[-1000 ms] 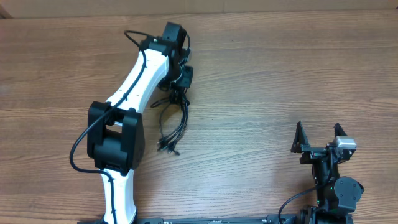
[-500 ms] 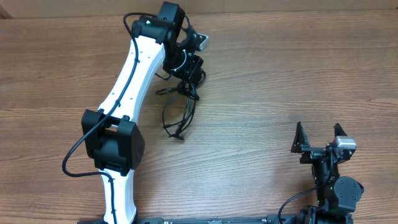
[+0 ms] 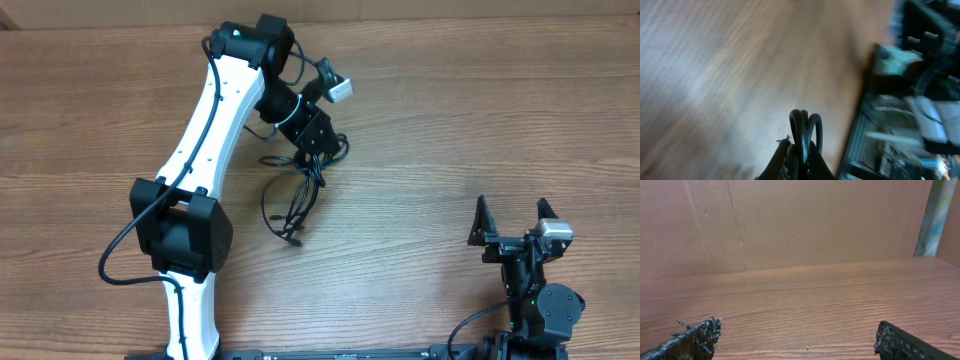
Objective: Untangle cables
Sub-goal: 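Lift the cable bundle with the left gripper, raising it off the table, then move the right gripper toward the hanging cables below the left gripper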
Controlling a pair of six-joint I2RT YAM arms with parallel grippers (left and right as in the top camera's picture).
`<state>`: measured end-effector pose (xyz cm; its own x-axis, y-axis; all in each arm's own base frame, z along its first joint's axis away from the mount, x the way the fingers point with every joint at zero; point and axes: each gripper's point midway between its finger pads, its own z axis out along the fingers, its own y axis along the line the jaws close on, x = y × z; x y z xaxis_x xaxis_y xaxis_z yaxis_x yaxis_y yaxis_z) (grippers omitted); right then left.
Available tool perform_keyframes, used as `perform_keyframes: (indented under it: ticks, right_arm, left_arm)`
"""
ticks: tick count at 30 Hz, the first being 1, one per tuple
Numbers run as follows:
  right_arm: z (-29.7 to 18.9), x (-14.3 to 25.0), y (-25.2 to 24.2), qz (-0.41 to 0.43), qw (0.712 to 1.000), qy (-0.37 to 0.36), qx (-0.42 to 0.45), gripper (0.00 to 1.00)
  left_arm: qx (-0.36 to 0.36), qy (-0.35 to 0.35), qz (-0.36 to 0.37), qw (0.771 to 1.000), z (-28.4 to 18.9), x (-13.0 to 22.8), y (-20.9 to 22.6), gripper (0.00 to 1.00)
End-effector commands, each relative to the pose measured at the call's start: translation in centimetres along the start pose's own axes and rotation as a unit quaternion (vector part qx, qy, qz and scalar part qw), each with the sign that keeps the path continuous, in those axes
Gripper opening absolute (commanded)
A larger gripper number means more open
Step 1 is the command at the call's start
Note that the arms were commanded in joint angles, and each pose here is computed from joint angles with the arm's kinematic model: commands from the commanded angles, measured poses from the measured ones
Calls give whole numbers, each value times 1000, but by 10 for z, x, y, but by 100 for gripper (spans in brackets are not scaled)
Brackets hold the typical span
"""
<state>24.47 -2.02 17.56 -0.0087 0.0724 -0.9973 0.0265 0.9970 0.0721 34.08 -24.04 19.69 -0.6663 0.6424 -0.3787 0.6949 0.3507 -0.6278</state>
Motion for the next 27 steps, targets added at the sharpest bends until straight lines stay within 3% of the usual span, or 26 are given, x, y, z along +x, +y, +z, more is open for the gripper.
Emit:
perform_keyframes:
  ticks: [1,7,9,13,17,27]
  right_arm:
    - [0,2,0,1,1000,-1,1,100]
    - [0,-3,4,7,1000,-11,-11,100]
    - [0,-7,9,54,998,-18,-25,100]
    - [-7,-30,41,182,974,-41,-125,100]
    - [-19,-46,69,203,955,-47,-213,100]
    - [-40,-75,95,253,929,18,-270,100]
  left_arm:
    - [70,-69,125,987,-14,-21,-45,4]
    - [115,-116,177,970,-19,-31,-65,4]
    - [125,-134,197,963,-22,-35,-70,4]
    - [149,-181,248,940,-29,-45,-83,4]
    - [164,-217,275,922,-36,-53,-91,4]
    - [163,-221,281,920,-36,-55,-91,4]
